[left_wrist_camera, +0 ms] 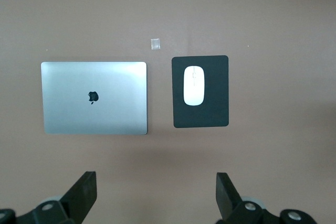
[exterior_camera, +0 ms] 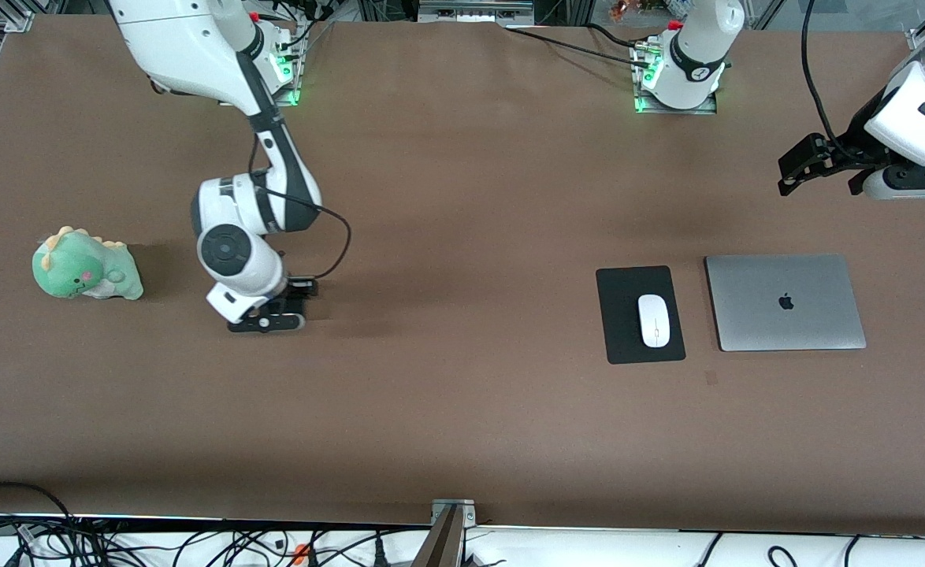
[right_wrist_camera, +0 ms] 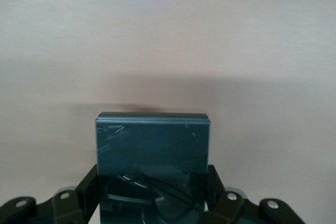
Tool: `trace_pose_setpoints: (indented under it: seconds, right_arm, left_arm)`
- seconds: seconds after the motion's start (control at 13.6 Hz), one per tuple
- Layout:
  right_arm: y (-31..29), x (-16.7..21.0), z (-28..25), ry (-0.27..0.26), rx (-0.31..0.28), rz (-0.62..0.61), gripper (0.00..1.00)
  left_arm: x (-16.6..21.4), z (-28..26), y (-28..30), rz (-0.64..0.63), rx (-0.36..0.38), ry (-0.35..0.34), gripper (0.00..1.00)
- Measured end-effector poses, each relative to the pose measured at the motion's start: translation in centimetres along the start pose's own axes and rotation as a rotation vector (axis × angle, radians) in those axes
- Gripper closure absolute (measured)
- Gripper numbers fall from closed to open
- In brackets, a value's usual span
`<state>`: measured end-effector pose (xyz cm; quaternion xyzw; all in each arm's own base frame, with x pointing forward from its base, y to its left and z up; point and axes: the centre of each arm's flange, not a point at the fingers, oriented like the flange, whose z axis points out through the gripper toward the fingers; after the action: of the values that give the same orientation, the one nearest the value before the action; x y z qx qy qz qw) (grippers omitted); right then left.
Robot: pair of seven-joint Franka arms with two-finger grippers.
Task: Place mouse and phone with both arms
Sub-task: 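Carry the phone toward the green plush dinosaur with the right gripper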
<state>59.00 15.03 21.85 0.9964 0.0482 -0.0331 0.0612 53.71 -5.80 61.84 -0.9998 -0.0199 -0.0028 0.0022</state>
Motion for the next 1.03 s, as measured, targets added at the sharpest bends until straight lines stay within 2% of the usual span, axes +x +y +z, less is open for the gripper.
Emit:
trace_pose_setpoints:
  seconds: [0.37,0.59,0.81,1.03]
  right_arm:
    - [9.7,-5.5,3.6,0.054,-0.003,0.013,0.19]
    - [14.0,-7.2,4.7,0.067,0.0,0.029,0.19]
    - [16.1,-8.0,5.4,0.105,0.004,0.063,0.19]
    - [16.3,-8.6,6.4,0.126,0.037,0.083,0.19]
  left_arm:
    - [-0.3,0.0,0.8,0.014,0.003,-0.014,0.0]
    - [-0.3,0.0,0.8,0.014,0.003,-0.013,0.0]
    - [-0.3,-0.6,0.9,0.017,0.001,-0.003,0.0]
    - [-0.4,-0.7,1.0,0.019,0.002,-0.005,0.0]
